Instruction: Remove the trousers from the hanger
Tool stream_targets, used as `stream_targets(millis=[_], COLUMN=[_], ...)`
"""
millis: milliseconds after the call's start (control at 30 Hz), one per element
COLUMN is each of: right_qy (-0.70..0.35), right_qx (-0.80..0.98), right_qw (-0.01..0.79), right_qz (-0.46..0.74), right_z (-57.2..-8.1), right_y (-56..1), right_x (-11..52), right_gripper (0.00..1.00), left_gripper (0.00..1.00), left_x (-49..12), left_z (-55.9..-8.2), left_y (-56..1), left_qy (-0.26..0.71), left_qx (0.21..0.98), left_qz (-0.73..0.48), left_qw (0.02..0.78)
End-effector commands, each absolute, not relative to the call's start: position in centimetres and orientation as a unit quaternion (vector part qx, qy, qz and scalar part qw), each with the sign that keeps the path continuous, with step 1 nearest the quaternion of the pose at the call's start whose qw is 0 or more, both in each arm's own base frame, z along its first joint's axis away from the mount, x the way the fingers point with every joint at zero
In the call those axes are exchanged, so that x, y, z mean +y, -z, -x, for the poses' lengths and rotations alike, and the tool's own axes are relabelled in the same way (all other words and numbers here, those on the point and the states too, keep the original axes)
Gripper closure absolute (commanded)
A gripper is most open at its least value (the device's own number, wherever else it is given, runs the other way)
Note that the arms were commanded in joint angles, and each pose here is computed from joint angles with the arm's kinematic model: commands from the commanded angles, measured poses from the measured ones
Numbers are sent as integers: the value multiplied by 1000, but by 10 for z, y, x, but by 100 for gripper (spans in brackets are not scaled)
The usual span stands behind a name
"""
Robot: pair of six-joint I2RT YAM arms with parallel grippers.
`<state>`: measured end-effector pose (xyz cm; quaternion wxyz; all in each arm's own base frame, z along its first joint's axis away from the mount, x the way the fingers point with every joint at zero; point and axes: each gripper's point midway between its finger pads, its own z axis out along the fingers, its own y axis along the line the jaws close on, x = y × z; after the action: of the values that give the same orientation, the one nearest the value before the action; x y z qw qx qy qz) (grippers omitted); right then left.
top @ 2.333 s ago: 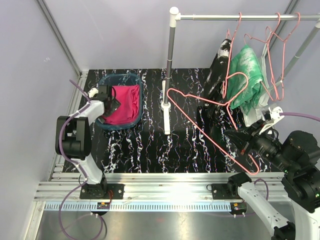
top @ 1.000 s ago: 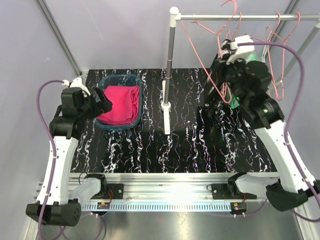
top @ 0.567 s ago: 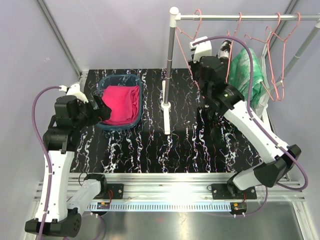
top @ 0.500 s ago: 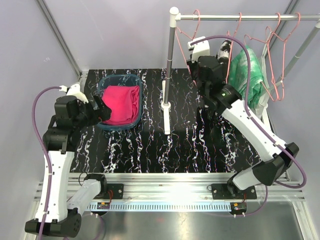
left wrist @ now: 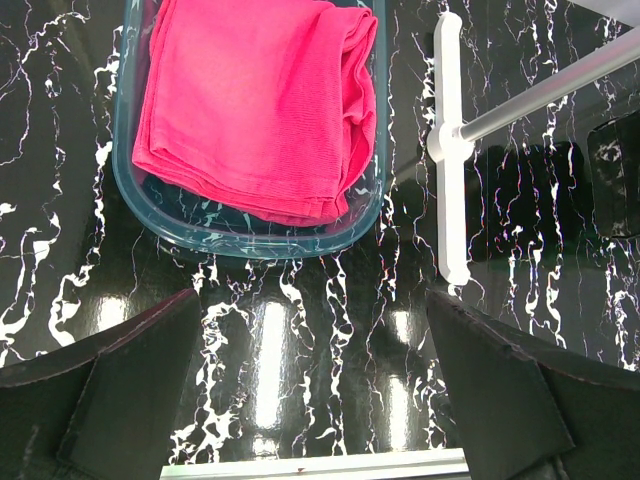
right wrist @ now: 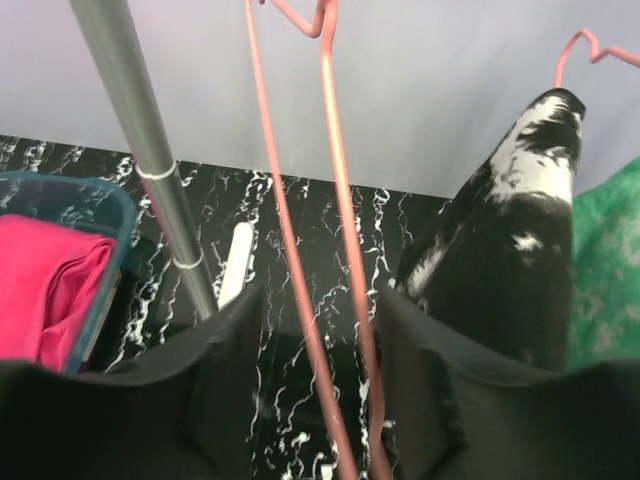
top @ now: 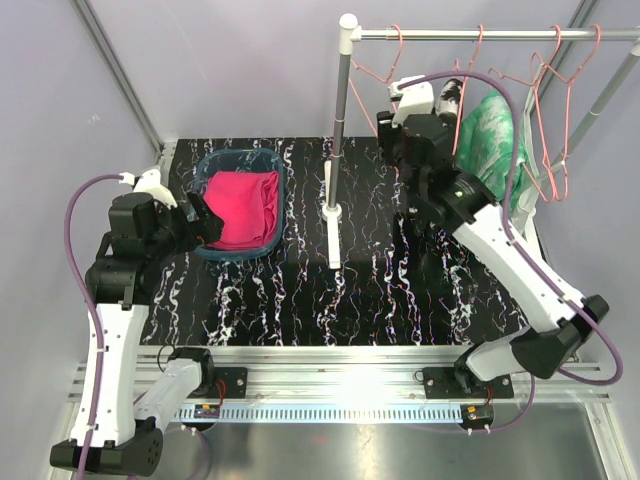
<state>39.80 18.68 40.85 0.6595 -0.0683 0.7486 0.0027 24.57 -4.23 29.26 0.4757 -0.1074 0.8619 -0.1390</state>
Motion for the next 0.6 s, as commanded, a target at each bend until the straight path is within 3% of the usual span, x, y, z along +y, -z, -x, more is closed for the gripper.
stream_targets(millis=[0, 167, 400, 567], right_qy=[-84, -103, -123, -61], right_qx=[721, 750, 752, 749], right_qw=[686, 652, 647, 658], right_qz=[36, 45, -3, -47], right_z=[-357, -320, -279, -274], right_y=[-463, -457, -468, -477], right_x=[177, 161, 127, 93], right_gripper=[41, 1, 1, 0], left_gripper=[1, 1, 1, 1], left_x=[-45, -45, -35, -30], left_z=[-247, -244, -246, -243], left_y=[-312, -324, -336, -344], left_qy=[150, 157, 146, 132], left_qx=[845, 832, 810, 807], left_qz=[95, 100, 138, 134], left_qw=[505, 523, 551, 559])
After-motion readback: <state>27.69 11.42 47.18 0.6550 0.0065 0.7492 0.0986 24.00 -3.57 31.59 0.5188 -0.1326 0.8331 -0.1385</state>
